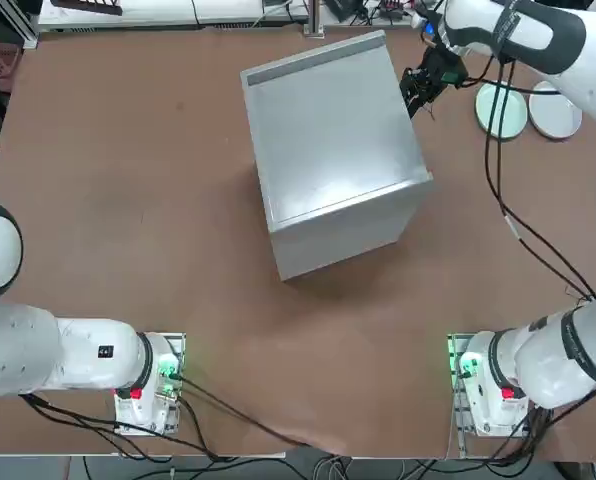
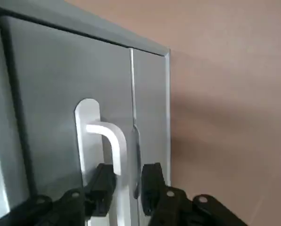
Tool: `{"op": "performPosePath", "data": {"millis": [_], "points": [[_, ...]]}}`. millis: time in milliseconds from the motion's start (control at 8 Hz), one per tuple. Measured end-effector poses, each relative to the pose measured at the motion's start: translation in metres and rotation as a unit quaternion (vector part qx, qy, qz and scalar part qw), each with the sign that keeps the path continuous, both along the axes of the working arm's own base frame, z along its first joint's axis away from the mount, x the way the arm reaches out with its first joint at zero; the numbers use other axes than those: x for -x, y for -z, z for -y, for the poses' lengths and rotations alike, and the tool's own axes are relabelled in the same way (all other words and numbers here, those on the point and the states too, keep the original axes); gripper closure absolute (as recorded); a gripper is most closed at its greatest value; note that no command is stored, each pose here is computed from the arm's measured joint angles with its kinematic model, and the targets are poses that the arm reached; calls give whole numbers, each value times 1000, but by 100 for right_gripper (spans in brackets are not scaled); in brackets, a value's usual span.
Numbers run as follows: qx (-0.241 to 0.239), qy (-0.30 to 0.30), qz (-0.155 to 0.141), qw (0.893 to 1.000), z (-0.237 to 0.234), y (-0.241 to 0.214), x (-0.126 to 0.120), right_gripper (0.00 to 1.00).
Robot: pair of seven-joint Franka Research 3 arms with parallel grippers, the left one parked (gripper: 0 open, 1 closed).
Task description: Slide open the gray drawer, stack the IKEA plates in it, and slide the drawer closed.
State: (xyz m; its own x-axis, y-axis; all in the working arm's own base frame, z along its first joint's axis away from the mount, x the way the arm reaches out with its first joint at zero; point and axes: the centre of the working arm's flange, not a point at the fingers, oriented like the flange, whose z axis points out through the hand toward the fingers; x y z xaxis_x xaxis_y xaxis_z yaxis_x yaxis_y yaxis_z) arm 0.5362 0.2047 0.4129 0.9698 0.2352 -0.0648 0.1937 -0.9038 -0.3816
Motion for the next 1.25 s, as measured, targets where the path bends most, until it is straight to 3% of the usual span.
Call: {"op": "performPosePath", "data": {"millis": [375, 1250], "points": [[19, 6, 9, 1000, 41, 3, -13, 68], [48, 34, 18, 998, 133, 1, -32, 56]]}}
